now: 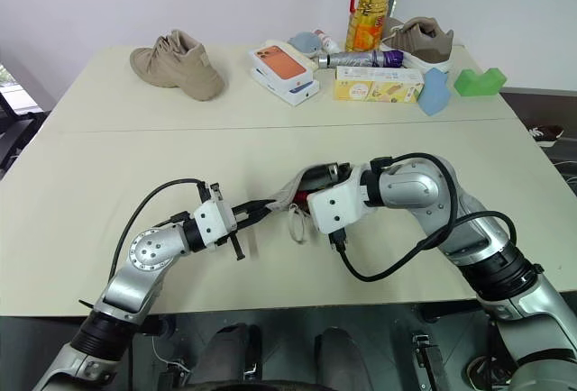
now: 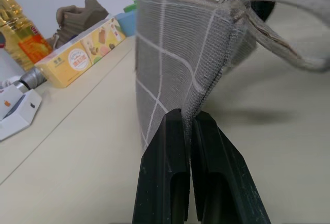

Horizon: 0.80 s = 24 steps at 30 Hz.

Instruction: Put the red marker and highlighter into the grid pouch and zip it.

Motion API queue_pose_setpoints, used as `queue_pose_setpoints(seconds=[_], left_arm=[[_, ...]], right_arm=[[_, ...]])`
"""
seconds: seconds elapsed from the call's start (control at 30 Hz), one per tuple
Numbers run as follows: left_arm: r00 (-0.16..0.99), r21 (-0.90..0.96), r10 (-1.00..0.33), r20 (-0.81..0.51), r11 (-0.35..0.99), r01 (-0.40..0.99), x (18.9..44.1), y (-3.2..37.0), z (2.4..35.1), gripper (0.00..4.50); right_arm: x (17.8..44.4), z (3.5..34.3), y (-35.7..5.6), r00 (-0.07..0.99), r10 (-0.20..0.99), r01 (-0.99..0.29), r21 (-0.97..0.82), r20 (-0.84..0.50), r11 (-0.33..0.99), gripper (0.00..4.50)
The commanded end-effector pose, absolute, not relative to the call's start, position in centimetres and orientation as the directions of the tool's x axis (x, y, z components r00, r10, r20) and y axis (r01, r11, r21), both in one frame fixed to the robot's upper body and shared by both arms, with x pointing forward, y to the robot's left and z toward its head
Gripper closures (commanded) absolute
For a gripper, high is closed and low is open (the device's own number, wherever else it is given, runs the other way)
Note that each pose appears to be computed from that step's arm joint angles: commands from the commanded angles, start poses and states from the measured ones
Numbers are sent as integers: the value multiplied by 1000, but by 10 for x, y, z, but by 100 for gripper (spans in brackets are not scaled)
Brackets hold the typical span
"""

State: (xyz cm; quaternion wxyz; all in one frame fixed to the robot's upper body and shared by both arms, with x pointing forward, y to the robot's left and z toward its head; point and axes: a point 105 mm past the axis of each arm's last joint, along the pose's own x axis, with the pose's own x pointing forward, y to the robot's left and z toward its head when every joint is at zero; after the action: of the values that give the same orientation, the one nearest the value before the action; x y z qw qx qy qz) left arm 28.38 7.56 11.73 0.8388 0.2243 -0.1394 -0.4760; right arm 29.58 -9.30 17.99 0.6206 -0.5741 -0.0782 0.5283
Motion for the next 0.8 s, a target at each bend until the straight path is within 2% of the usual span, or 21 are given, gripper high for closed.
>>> queue_pose_setpoints(seconds=[0.03, 0.2, 0.3, 0.43, 0.53, 0.8], left_arm=[[550, 526, -832, 75, 501, 687, 288, 83, 130, 450], [600, 503, -791, 119, 569, 651, 298, 88, 137, 450], [651, 481, -737, 182, 644, 594, 314, 86, 145, 450], [699, 462, -663, 268, 725, 511, 332, 78, 159, 450], [701, 460, -649, 296, 740, 491, 337, 69, 163, 450], [704, 465, -631, 327, 756, 462, 339, 58, 164, 450]], right_arm=[[305, 216, -107, 508, 780, -561, -828, -364, -21, 74], [313, 250, -132, 578, 791, -632, -723, -201, 278, 74], [308, 257, -149, 586, 801, -733, -503, -124, 459, 74], [292, 237, -142, 541, 830, -818, -312, -136, 483, 74], [291, 219, -129, 555, 820, -824, -225, -140, 519, 74], [296, 190, -94, 594, 793, -804, -143, -137, 577, 74]])
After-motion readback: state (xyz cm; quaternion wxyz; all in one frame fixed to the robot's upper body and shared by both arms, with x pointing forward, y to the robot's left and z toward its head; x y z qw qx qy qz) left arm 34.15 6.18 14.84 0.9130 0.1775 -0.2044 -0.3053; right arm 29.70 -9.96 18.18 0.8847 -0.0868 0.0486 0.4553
